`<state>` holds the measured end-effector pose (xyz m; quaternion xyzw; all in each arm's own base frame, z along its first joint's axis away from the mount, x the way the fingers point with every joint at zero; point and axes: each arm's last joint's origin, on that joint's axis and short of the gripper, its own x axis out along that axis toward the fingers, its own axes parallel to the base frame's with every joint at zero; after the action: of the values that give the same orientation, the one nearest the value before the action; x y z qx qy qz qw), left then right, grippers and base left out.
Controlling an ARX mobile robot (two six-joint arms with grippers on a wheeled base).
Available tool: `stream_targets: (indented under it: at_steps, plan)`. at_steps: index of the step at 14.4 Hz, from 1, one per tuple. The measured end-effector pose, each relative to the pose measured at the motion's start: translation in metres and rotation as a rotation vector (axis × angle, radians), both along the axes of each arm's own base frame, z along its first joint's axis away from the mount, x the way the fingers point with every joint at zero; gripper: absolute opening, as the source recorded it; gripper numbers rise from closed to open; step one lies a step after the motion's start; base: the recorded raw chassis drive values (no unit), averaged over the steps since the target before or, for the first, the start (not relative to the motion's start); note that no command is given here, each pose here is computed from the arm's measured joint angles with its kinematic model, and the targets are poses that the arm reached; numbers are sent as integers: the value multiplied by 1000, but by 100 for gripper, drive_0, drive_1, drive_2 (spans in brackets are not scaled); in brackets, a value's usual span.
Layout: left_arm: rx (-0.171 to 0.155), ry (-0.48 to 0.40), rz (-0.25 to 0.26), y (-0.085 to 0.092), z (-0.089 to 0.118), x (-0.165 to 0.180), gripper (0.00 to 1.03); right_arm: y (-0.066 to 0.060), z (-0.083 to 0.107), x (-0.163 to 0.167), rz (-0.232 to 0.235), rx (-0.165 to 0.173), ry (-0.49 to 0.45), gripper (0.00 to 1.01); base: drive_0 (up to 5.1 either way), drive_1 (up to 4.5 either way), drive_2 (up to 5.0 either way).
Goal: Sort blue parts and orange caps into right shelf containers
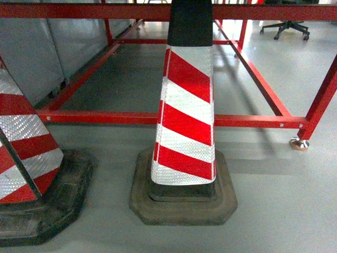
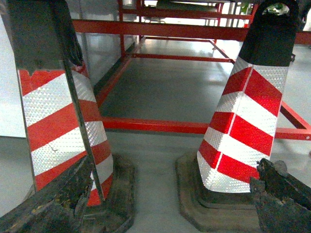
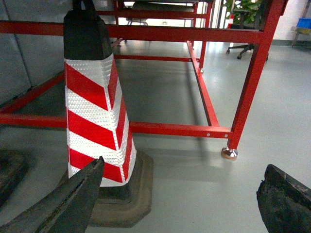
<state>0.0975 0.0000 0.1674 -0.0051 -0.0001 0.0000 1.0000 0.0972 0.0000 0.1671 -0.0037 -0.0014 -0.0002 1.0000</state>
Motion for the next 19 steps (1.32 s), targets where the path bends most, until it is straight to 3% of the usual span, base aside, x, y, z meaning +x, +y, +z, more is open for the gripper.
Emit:
stream_targets:
  at_steps: [19]
  plan:
    - [10, 1, 0, 0, 0, 0, 98, 0, 0, 0, 0, 8, 0, 98, 0, 0, 0]
